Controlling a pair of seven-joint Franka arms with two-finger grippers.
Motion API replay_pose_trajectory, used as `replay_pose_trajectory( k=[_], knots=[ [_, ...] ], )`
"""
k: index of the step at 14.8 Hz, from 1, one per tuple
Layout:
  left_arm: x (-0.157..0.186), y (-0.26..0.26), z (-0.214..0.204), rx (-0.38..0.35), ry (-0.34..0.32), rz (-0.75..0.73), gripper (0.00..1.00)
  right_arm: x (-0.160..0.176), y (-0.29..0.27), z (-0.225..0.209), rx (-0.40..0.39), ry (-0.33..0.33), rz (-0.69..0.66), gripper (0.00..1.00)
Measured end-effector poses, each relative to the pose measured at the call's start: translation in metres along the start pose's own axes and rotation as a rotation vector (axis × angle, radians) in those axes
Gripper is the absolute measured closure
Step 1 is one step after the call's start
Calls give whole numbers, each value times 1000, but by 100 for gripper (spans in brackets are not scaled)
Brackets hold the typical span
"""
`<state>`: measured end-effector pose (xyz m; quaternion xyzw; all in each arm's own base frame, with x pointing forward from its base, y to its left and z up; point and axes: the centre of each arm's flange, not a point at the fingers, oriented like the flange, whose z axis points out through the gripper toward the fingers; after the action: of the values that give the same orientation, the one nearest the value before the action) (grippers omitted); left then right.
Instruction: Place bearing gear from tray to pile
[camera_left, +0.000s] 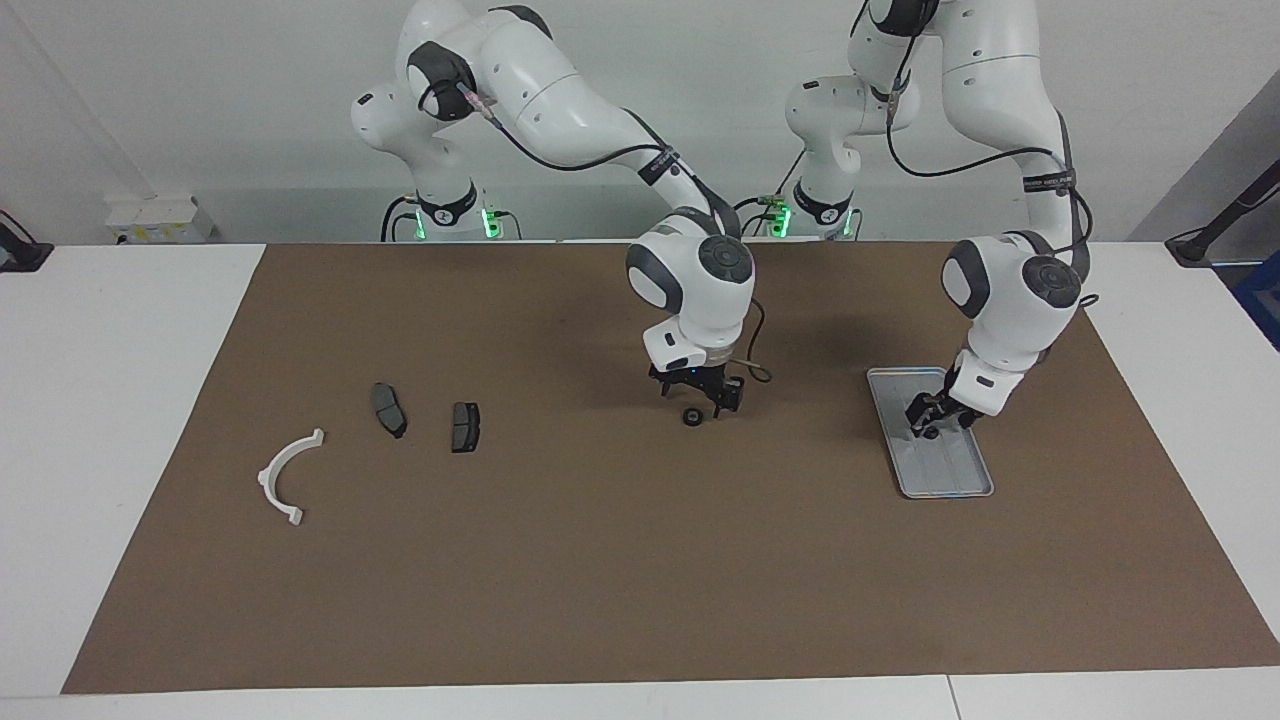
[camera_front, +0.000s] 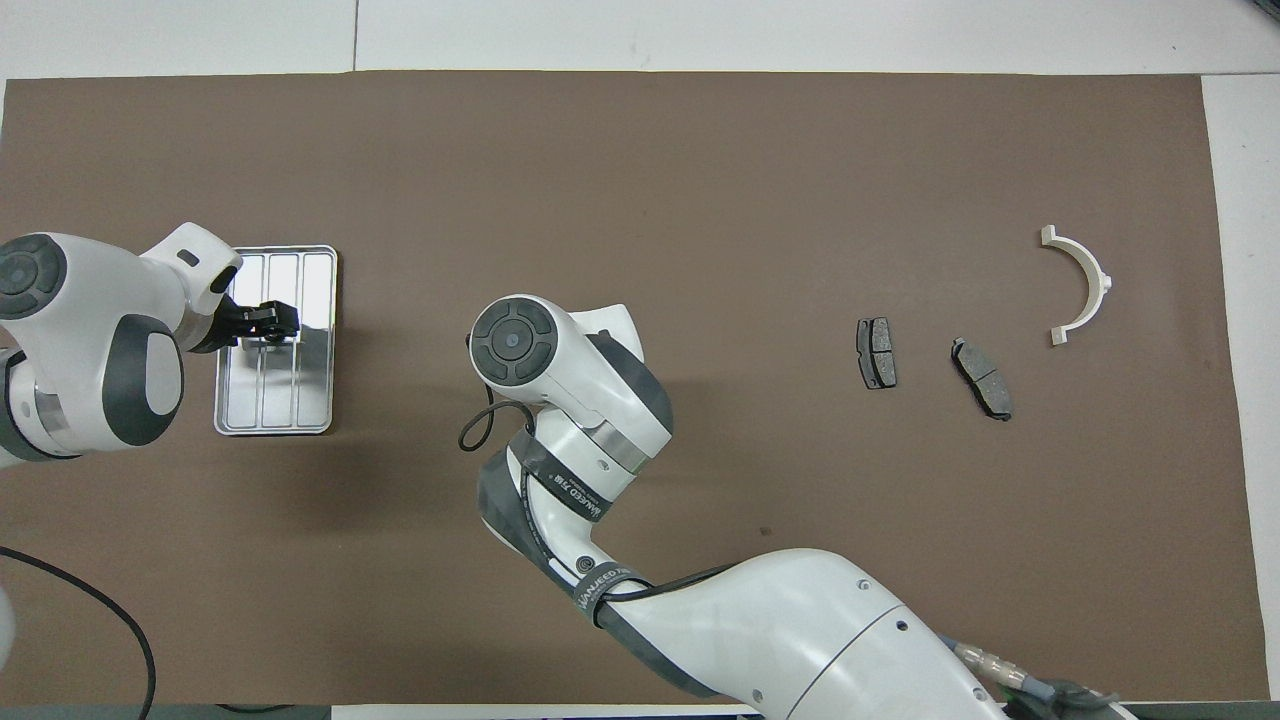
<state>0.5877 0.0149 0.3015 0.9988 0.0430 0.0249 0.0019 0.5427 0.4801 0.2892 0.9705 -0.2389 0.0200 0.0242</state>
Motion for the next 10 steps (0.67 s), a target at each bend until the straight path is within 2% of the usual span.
replay_pose_trajectory(
  k=[4,8,10],
  knots=[
    [0,3,0,-8,1,-21,76,11,0,-1,33,19,12,10],
    [4,6,-6,-28,13,-55,76,9,0,6,26,16,17,10],
    [18,9,-28,-34,11,-58,76,9,0,7,27,15,17,24]
  ],
)
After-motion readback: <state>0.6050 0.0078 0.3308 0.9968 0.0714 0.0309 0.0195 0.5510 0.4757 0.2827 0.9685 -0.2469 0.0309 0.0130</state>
